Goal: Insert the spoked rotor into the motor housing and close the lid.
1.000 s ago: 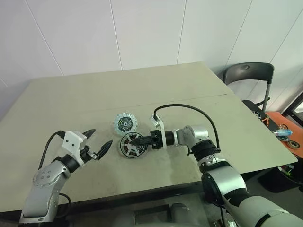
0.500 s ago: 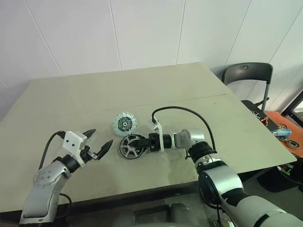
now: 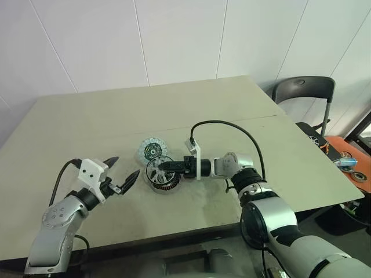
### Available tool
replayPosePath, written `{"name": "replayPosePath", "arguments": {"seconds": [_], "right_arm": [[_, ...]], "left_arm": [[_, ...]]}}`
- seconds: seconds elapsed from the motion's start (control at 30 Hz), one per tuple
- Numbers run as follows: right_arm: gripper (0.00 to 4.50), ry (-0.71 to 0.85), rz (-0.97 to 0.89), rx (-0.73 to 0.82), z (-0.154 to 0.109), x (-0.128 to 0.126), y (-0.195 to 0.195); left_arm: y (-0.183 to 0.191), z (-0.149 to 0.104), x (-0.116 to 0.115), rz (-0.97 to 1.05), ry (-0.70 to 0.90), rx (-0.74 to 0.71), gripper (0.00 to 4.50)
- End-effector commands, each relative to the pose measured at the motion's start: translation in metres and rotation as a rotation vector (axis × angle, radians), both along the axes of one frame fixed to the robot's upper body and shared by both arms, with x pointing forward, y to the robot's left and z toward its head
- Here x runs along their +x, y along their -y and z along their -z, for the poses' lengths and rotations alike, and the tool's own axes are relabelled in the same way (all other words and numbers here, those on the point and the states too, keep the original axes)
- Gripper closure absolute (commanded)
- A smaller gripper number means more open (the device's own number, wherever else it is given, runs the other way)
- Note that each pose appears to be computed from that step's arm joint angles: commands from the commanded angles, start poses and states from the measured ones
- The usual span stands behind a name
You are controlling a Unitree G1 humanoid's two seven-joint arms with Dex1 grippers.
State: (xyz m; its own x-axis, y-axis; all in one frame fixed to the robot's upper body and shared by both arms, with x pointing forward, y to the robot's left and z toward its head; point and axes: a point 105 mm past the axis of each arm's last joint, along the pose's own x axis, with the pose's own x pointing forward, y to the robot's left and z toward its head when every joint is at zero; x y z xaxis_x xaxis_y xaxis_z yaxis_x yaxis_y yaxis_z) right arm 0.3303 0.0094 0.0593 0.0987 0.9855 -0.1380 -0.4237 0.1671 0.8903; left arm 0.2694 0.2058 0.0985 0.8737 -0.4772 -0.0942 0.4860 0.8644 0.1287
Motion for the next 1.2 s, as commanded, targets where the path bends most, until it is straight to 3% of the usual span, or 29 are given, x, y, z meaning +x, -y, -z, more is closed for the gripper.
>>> {"name": "replayPosePath", "arguments": {"seconds": [0.03, 0.33, 0.6, 0.9, 1.07, 1.2], "right_arm": [[3.41, 0.012, -0.002, -0.005, 0.000, 0.001, -0.003], [3.41, -0.003, 0.009, -0.019, 0.004, 0.000, 0.000], [0.88, 0.010, -0.006, -0.040, 0.006, -0.001, 0.008], [0.88, 0.328, -0.103, -0.271, -0.008, 0.015, 0.037], [0.88, 0.444, -0.187, -0.355, -0.012, 0.010, 0.052], [0.88, 0.513, -0.170, -0.344, -0.032, 0.018, 0.057]], "left_arm": [[0.003, -0.015, 0.002, 0.014, 0.055, 0.014, 0.00], [0.005, -0.015, 0.002, 0.018, 0.053, 0.014, 0.00], [0.005, -0.016, 0.004, 0.023, 0.053, 0.015, 0.00], [0.009, -0.014, 0.005, 0.042, 0.045, 0.017, 0.00], [0.012, -0.013, 0.008, 0.051, 0.043, 0.018, 0.00], [0.011, -0.013, 0.009, 0.051, 0.041, 0.024, 0.00]]}}
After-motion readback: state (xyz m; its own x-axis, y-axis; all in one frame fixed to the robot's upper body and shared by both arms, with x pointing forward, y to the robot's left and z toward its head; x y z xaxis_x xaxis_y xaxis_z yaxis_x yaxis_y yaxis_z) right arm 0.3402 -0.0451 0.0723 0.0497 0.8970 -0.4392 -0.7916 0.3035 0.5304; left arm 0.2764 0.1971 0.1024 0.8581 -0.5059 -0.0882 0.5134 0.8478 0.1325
